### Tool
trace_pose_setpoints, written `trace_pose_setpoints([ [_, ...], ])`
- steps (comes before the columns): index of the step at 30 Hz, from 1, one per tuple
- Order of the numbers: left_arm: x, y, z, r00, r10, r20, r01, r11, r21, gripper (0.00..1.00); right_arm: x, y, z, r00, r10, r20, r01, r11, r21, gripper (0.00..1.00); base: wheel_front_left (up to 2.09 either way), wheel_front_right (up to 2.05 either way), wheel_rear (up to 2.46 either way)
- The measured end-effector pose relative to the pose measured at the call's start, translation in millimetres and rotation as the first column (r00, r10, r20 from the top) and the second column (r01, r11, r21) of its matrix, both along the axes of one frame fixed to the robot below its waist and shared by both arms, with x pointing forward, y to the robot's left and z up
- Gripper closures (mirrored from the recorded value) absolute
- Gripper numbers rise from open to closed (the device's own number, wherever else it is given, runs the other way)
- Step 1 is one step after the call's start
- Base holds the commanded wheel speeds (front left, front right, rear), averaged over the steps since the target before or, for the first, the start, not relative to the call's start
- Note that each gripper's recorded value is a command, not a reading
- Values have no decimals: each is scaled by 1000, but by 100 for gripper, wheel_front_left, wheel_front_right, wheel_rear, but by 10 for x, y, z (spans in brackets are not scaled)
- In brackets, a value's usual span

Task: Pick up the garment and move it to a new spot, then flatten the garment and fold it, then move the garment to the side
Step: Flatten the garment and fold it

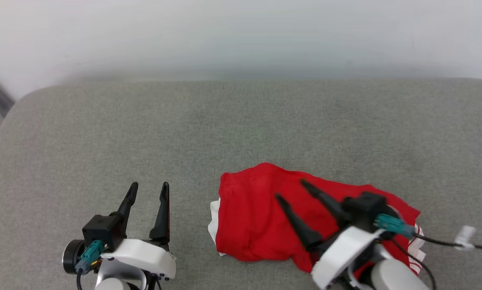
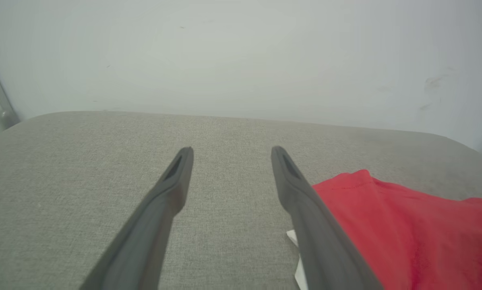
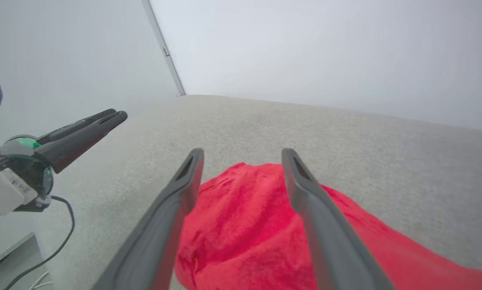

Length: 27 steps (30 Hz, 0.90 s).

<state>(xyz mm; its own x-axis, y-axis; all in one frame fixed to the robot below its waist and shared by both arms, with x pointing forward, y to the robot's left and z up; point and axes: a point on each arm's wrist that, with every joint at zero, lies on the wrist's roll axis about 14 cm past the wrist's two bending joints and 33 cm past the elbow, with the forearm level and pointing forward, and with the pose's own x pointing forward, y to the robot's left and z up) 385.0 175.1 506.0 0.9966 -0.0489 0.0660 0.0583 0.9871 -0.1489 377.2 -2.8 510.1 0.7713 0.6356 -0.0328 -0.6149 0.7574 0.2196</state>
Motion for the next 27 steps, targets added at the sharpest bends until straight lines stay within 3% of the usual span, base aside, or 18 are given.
trace_pose_setpoints([
  [6, -57, -33, 74, 1000, -24, -5, 24, 1000, 16, 0, 54, -658, 227, 964, -242, 111, 243, 970, 10, 0, 0, 0, 0],
  [13, -72, -161, 68, 996, -79, -50, 80, 997, 18, 0, -70, -1453, 288, 866, -481, 136, 487, 873, -12, 0, 0, 0, 0],
  [21, 228, -456, 73, 957, -232, -171, 238, 971, 13, 0, -164, -1695, 244, 826, -553, 113, 560, 828, -39, 0, 0, 0, 0],
  [27, 528, -606, -226, 853, -316, -416, 369, 928, 52, 0, -130, -1768, 119, 817, -572, 71, 576, 814, -77, 0, 0, 0, 0],
])
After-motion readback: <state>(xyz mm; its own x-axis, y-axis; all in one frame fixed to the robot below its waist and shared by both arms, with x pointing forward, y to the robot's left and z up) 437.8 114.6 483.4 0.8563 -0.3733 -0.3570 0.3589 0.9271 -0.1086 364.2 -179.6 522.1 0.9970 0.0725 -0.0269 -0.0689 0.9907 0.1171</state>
